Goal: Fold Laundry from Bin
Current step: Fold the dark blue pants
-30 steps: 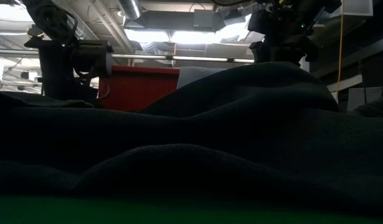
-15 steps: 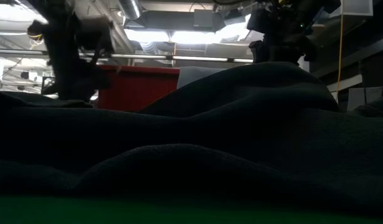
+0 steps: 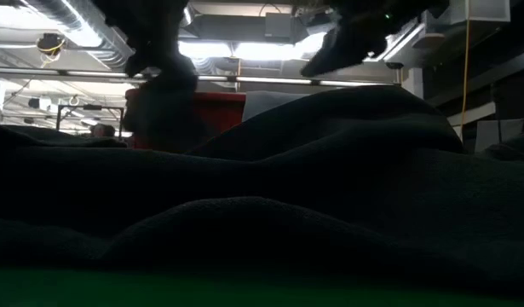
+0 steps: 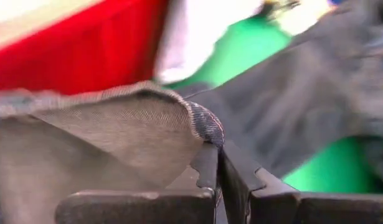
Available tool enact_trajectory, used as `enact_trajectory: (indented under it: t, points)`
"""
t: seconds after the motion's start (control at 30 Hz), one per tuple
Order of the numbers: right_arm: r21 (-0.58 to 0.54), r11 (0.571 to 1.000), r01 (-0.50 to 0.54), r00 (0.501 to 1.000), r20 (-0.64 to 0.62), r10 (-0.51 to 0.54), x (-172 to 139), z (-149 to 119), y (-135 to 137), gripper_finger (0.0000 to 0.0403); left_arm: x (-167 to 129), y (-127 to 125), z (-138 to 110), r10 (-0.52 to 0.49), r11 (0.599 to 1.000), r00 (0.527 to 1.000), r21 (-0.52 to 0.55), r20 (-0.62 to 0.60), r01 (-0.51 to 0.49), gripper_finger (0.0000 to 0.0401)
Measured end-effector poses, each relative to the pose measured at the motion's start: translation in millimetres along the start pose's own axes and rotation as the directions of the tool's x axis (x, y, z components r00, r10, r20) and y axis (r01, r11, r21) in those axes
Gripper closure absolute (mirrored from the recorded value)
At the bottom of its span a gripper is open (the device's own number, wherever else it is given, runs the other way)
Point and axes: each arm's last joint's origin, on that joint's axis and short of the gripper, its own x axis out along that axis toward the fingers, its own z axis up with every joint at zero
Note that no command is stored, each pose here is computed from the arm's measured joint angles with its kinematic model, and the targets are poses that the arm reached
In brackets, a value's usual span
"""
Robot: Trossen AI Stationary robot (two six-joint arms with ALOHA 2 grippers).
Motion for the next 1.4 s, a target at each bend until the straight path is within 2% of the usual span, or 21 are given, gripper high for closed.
enact_trajectory:
  t: [0.13,0.27,0.4,0.57,0.63,0.9,1.1,1.4]
  points:
    - [0.021,0.999,0.032,0.996,0.084,-0.034,2,8,-3,0.0166,-2,-17,1,-0.109,0.994,0.993,0.027,0.050,0.108,0.0401]
    - [0.070,0.996,0.050,0.988,0.146,-0.060,10,13,-4,0.0166,-1,-30,-1,-0.173,0.985,0.982,0.041,0.078,0.170,0.0401]
    - [0.168,0.985,0.049,0.978,0.194,-0.082,18,17,-4,0.0166,8,-42,-7,-0.199,0.979,0.978,0.063,0.061,0.196,0.0401]
    - [0.333,0.943,0.021,0.955,0.272,-0.118,21,24,-6,0.0166,27,-56,-17,-0.211,0.975,0.977,0.083,0.036,0.207,0.0401]
    - [0.365,0.931,0.011,0.951,0.284,-0.123,21,25,-6,0.0166,35,-61,-20,-0.220,0.972,0.975,0.087,0.036,0.217,0.0401]
    - [0.417,0.908,-0.024,0.953,0.284,-0.106,28,24,-4,0.0166,55,-78,-24,-0.282,0.954,0.955,0.129,0.092,0.270,0.0401]
    - [0.446,0.885,-0.133,0.940,0.339,-0.029,27,27,-2,0.0166,61,-79,-26,-0.278,0.955,0.957,0.131,0.087,0.265,0.0401]
    - [0.458,0.883,-0.105,0.951,0.306,-0.045,31,24,2,0.0166,62,-81,-25,-0.277,0.957,0.954,0.125,0.116,0.262,0.0401]
